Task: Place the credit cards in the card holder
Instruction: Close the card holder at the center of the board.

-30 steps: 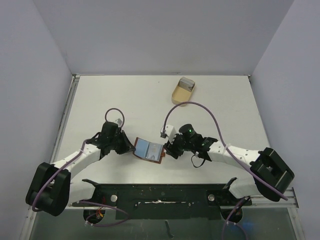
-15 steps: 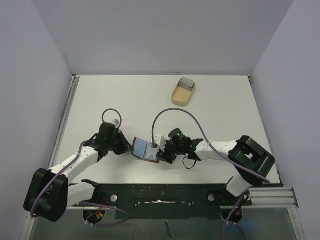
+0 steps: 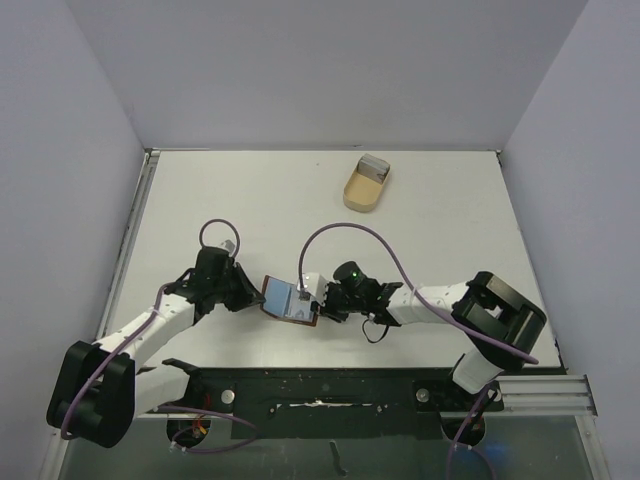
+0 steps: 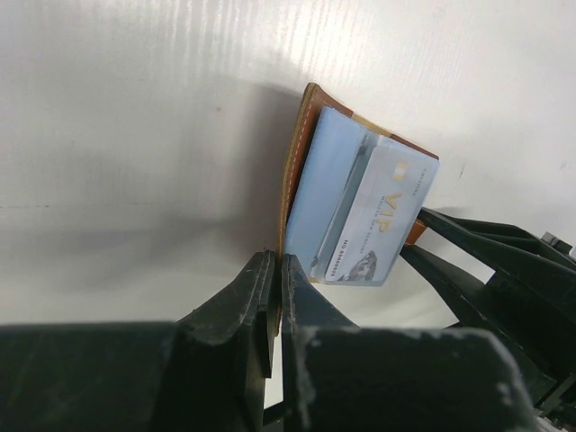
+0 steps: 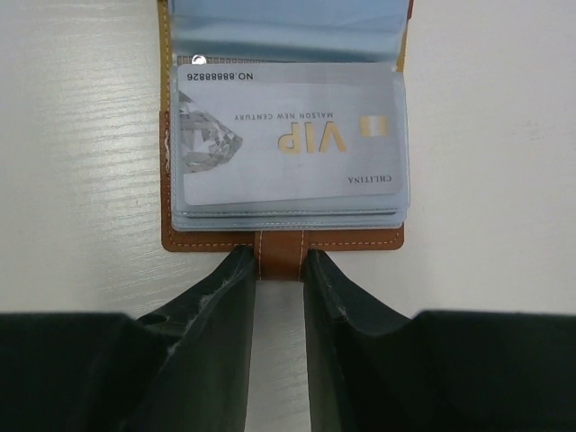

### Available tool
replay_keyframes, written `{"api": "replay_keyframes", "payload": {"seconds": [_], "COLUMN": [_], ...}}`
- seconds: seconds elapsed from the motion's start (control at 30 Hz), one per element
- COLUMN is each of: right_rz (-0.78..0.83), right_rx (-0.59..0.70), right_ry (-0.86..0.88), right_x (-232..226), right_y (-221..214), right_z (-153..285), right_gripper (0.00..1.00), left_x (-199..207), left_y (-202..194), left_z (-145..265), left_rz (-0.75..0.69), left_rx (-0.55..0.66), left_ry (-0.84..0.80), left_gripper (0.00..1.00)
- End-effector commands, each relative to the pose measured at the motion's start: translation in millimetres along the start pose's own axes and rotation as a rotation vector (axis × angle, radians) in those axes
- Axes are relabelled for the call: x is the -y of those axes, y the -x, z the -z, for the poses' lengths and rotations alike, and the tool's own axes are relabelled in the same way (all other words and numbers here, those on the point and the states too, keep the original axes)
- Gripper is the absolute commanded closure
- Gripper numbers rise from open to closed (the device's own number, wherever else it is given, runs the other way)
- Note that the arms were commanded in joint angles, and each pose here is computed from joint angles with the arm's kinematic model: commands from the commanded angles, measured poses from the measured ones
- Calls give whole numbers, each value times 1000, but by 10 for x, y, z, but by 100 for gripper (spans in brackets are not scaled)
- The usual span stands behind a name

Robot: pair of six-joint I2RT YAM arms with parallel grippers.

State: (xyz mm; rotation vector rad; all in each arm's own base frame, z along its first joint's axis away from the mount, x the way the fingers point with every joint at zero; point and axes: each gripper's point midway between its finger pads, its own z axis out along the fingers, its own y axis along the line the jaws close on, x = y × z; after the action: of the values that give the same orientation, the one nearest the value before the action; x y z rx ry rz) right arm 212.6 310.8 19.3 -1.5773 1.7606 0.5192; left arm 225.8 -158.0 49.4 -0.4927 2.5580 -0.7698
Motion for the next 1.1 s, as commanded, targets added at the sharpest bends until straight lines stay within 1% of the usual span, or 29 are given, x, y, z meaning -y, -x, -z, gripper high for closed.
{"api": "replay_keyframes", "payload": {"seconds": [0.0, 0.1, 0.3, 0.53, 0.63, 0.83, 1.07], "right_rz": [15, -30, -65, -105, -109, -115, -129], "right_rx": [142, 201, 330, 461, 491, 561, 628], "right_ry": [-109, -124, -153, -124, -115, -145, -88], "right_x": [158, 167, 209, 201, 194, 290, 218], "right_y": [295, 382, 597, 758, 799, 933, 1013], "right_z": [83, 140, 266, 304, 268, 320, 216], "right_gripper": [93, 96, 100, 100, 100, 100, 100], "left_x": [1, -24, -86, -130, -171, -193, -91], "left_y": [98, 112, 170, 257, 305, 285, 319], "left_z": [75, 73, 80, 132, 152, 102, 142], "left_rz": [31, 38, 52, 63, 64, 62, 68], "left_rx": [27, 23, 30, 59, 92, 69, 80], "left_ry": [23, 45, 78, 112, 131, 135, 96], "left_gripper": [100, 100, 100, 100, 100, 100, 100]}}
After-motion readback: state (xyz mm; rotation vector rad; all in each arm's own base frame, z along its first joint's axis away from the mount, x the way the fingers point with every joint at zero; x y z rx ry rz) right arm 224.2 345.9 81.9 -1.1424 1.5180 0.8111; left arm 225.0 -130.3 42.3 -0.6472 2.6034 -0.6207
